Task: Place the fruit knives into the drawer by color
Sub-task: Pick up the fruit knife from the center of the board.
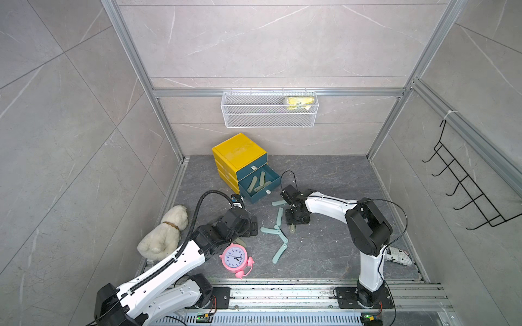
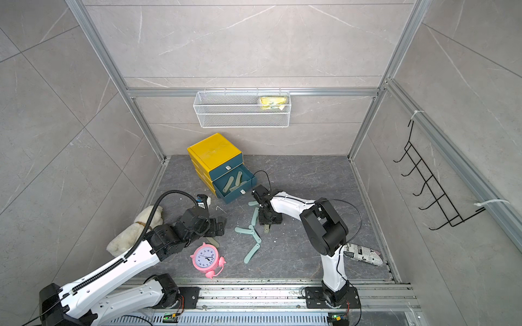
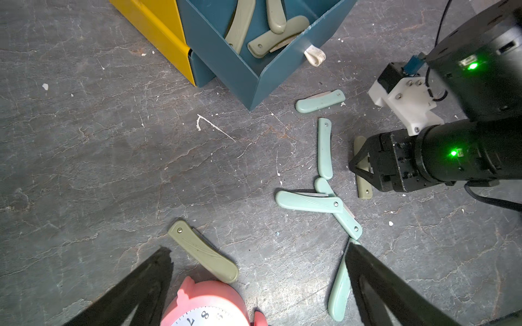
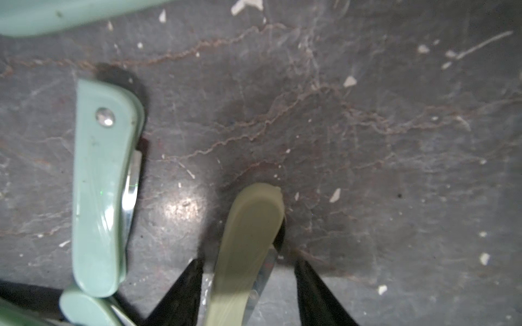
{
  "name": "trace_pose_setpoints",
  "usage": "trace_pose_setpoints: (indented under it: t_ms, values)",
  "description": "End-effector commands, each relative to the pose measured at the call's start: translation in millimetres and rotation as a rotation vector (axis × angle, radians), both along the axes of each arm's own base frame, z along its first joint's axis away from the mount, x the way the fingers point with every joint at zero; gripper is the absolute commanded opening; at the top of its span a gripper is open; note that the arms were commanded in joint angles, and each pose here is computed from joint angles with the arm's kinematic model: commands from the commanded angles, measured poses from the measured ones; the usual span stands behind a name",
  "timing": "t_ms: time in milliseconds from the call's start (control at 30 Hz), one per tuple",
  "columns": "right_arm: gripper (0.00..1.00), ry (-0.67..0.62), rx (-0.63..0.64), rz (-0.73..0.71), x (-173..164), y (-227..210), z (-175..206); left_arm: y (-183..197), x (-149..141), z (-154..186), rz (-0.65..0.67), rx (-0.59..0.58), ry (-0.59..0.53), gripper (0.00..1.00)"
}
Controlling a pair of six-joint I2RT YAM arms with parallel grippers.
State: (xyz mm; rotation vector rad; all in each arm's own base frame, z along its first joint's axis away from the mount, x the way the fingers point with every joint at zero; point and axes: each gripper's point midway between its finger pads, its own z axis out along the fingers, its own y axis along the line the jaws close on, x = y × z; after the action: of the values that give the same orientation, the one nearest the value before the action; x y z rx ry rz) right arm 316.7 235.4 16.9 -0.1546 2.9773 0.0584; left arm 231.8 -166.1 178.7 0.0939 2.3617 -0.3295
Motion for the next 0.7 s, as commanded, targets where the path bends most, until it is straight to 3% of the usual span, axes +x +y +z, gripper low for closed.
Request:
trace_pose_setpoints:
  t_ms: [0,333,667]
  values:
    - [0.48,0.051,-0.047,-0.005,-6,-8,-17,1,2,5,-0.002,-0.005,-0.027,0.99]
    - [0.33,0.03,-0.052,-0.001,-3,-11,-20,1,1,4,0.001,-0.006,-0.021,0.99]
    - [0.27,-0.085,-0.025,0.027,8,-11,3,2,2,0,0.012,0.009,-0.006,0.99]
